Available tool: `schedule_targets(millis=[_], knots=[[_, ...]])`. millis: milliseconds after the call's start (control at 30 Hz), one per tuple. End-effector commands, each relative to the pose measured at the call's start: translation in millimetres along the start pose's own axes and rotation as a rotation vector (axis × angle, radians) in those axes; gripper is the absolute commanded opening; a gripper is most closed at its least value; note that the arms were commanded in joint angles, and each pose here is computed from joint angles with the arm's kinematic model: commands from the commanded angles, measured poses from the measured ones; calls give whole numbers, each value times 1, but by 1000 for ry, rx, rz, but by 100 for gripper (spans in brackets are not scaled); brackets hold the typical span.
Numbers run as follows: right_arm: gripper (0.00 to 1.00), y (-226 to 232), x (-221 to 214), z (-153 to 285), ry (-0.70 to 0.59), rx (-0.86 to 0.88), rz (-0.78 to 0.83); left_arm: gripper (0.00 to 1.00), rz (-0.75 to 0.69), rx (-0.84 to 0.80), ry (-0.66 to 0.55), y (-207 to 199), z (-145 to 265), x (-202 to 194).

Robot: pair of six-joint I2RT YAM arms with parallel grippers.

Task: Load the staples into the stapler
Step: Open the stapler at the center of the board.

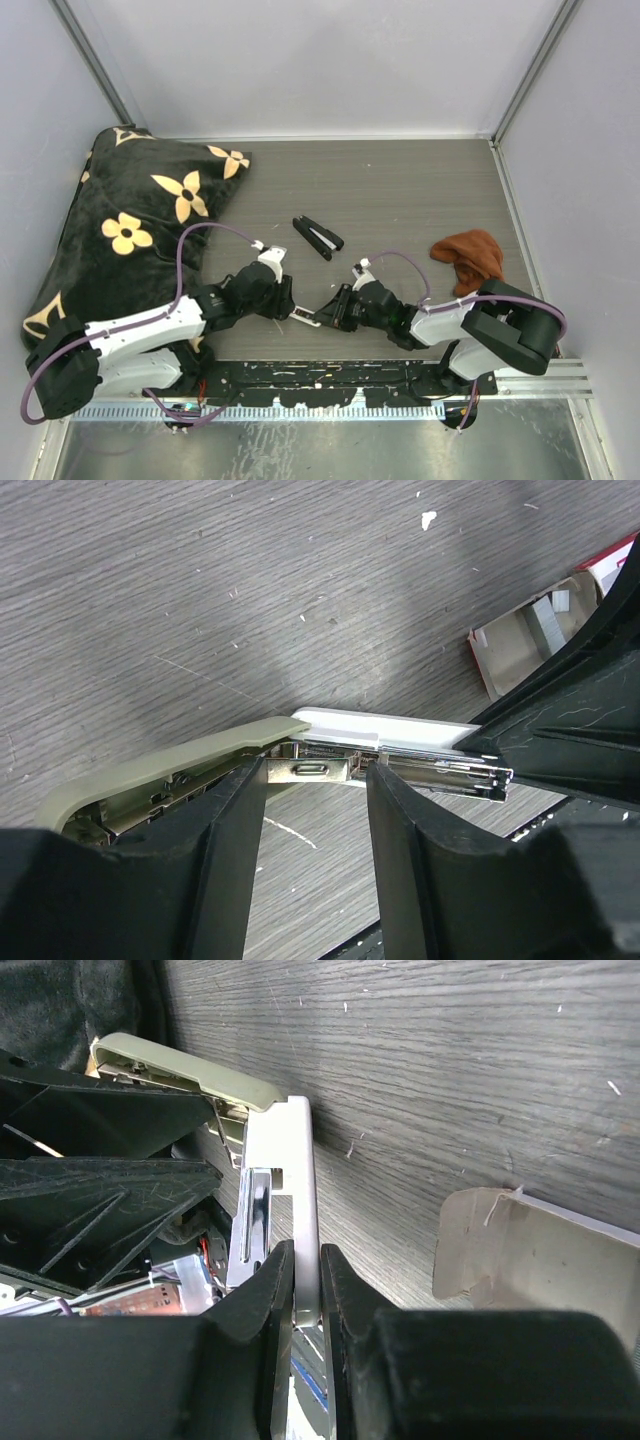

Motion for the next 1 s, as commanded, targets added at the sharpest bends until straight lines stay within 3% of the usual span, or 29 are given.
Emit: schedule_targets(millis=[0, 367, 700, 967], knots=[[0, -50, -16, 5, 45, -163, -2, 46, -52, 20, -10, -1, -1, 12], [1, -53, -20, 3, 57, -154, -8, 45, -122, 80, 55, 0, -9, 1], [30, -46, -10, 17, 3, -155, 6, 44, -207, 121, 67, -13, -9, 2], [42, -40, -5, 28, -29, -141, 27, 44, -242, 151, 85, -17, -13, 0]])
Point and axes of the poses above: each gripper's point midway between its finger pads, its own z axis back along the fingers, its own y axis along the line the jaws close on, x = y × z, the point moved 2 cm from there along z, back along the fingers, and after that the axes turned 2 degrees about z, right-handed, at the moved point
